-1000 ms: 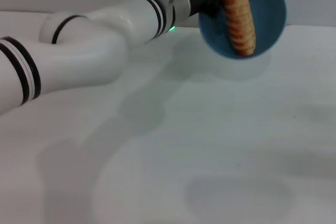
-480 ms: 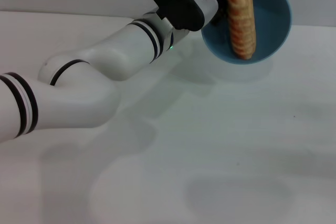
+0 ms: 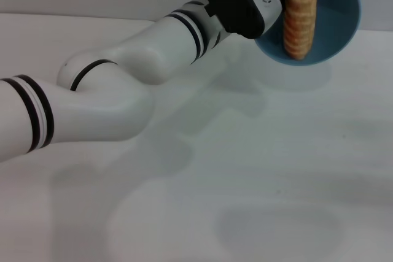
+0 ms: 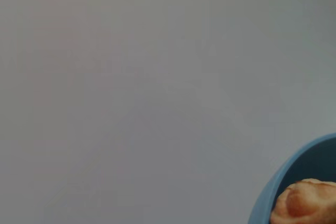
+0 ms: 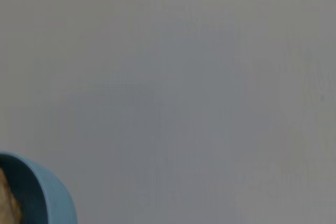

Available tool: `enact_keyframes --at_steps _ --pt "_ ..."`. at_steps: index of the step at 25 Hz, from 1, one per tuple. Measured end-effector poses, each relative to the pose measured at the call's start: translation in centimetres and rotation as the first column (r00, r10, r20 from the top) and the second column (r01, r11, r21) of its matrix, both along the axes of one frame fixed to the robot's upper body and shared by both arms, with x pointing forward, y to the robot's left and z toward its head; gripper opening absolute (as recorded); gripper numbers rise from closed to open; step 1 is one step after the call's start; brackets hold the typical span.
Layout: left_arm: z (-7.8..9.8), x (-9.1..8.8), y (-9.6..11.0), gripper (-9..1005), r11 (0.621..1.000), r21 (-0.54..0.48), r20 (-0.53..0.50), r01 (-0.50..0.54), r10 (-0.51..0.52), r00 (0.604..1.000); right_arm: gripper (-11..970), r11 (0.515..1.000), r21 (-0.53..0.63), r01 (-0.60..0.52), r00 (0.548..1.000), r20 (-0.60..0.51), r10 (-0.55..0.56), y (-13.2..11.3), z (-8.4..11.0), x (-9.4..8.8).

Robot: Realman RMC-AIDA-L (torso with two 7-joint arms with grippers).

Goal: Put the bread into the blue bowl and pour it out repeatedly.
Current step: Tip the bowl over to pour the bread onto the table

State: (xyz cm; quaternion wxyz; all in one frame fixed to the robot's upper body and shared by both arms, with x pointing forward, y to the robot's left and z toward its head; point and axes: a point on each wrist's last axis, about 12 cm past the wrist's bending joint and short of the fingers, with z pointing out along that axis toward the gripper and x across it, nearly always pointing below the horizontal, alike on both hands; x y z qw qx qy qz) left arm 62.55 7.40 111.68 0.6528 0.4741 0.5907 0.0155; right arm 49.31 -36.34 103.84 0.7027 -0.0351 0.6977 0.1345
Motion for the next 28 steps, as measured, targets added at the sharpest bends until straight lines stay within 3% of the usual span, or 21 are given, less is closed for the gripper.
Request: enact_keyframes --at_steps 4,12,28 --pt "0.7 0.3 -0.2 -1 0.998 0.055 0.066 0.003 -0.007 0.998 776 1.000 0.001 0.001 1.000 -0.004 -0.001 0.0 -0.1 0.1" --pt "1.7 0.6 0.2 0 0.998 0.056 0.174 -0.019 0.009 0.985 776 1.000 0.019 0.015 1.000 -0.011 -0.015 0.0 -0.3 0.2" --pt "0.6 0.3 0.7 0 0.998 0.054 0.139 -0.033 0.025 0.990 777 0.999 0.032 0.020 1.000 -0.007 -0.020 0.2 -0.2 0.7"
